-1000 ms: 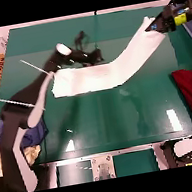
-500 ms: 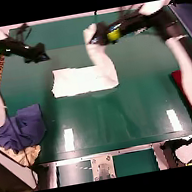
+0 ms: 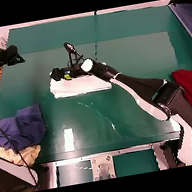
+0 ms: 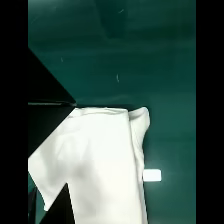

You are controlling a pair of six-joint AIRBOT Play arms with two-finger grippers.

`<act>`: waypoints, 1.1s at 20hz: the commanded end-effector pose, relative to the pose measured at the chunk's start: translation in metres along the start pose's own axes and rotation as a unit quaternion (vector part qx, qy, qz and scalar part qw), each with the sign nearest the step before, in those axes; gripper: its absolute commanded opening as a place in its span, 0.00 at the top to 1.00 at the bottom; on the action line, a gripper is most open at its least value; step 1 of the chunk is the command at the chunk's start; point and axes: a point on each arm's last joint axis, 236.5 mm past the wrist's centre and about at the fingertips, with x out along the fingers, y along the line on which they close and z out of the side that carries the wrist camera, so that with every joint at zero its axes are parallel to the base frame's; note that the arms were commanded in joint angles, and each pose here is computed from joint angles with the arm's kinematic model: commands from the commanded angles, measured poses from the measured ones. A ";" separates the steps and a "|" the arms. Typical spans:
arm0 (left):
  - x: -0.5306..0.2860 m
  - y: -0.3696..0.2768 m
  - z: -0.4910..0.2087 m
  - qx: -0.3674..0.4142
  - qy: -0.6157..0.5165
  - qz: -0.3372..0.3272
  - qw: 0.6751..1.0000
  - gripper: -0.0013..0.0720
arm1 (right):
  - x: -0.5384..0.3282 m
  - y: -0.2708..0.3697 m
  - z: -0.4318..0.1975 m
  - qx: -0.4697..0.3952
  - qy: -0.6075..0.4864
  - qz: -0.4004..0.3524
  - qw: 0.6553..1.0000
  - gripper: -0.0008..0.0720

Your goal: Fold the shirts.

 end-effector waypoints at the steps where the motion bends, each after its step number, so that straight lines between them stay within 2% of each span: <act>1: -0.004 0.004 -0.001 0.006 0.000 0.002 1.000 0.95 | -0.047 -0.041 0.025 0.015 0.036 -0.020 0.999 0.30; 5: -0.004 0.004 -0.001 0.006 0.000 0.002 1.000 0.95 | -0.152 -0.120 0.062 0.065 0.078 -0.056 0.993 0.30; 7: -0.003 0.004 -0.001 0.003 0.001 0.002 1.000 0.95 | -0.189 -0.158 0.062 0.103 0.096 -0.070 0.988 0.24; 9: 0.003 0.007 -0.008 -0.014 0.012 0.001 1.000 0.95 | -0.205 -0.190 0.054 0.141 0.101 -0.082 0.981 0.24; 15: 0.013 0.011 -0.018 -0.024 0.027 -0.001 0.999 0.95 | -0.181 -0.232 0.007 0.196 0.138 -0.099 0.966 0.24; 22: 0.014 0.011 -0.018 -0.020 0.028 -0.001 0.999 0.95 | -0.126 -0.210 -0.025 0.187 0.169 -0.083 0.964 0.24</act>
